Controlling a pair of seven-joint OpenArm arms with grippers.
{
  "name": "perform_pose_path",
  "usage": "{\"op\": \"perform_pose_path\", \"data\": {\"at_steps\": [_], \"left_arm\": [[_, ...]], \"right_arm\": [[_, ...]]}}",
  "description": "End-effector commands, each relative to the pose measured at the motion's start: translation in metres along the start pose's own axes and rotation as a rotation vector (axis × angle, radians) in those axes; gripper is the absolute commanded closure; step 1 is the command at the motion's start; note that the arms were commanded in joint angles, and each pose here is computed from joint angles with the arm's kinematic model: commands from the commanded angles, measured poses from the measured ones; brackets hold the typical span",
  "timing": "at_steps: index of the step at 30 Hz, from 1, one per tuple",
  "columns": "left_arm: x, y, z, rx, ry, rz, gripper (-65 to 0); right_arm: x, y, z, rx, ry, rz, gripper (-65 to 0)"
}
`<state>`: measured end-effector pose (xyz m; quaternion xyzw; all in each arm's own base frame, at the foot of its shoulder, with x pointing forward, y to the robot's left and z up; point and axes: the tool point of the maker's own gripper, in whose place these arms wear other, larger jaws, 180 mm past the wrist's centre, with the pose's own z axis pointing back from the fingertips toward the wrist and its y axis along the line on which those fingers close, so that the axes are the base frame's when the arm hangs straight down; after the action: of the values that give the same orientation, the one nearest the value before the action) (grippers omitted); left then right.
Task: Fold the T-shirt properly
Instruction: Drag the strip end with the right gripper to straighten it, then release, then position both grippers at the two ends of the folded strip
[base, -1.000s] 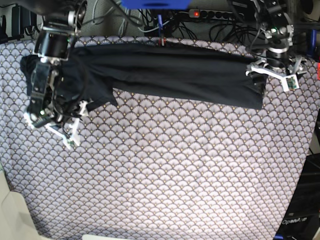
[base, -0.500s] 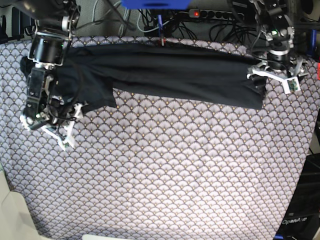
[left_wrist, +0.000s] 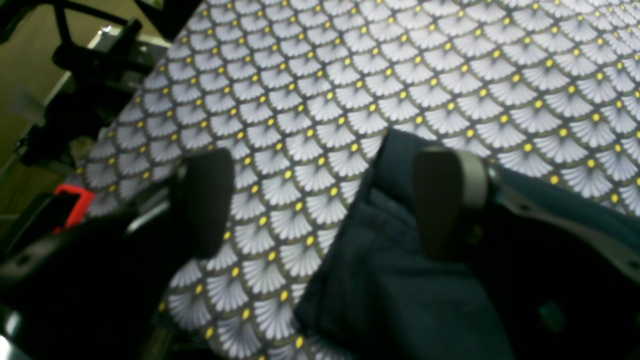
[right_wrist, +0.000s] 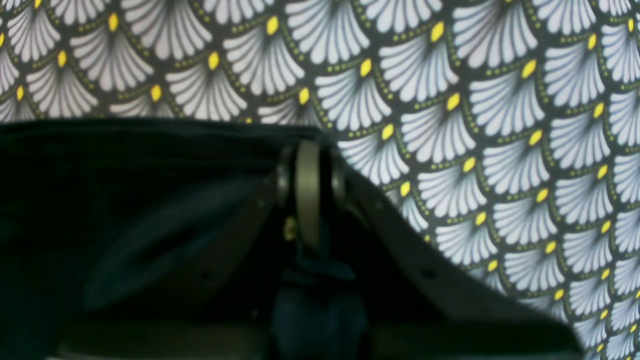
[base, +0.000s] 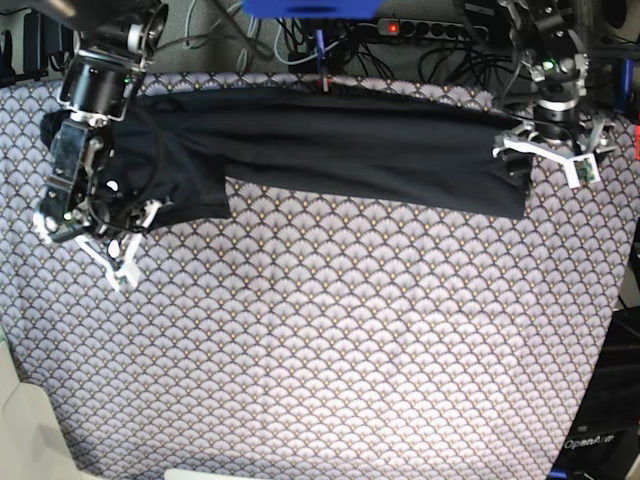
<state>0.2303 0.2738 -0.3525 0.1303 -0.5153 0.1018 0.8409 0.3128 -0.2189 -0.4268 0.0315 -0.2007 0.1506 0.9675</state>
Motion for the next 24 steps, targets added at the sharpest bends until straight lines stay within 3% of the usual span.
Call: {"op": "perform_pose_path", "data": {"at_steps": [1,13,19,21,24], "left_arm": [[0.012,0.002,0.001,0.004,-0.046,-0.002,-53.4],[0.014,0.002,0.001,0.004,-0.05,-0.003,-53.4],[0.015,0.003,0.0,0.004,-0.052,-0.009,-53.4],[0.015,0.004,0.0,0.006,-0.053,-0.01,-53.4],[0.015,0.004,0.0,0.006,-0.054,-0.013,-53.4]], "right_arm": [[0.008,-0.009,0.009,-0.038,-0.01,0.012,0.0],[0.038,0.006,0.092,-0.116,-0.251,0.133,0.0],[0.009,0.012,0.107,-0.137,-0.224,0.179,0.0],[-0.006,0.003,0.108,-0.155,-0.193,0.165,0.0],[-0.018,-0.005,0.112,-0.164,-0.223,0.128,0.0]]}}
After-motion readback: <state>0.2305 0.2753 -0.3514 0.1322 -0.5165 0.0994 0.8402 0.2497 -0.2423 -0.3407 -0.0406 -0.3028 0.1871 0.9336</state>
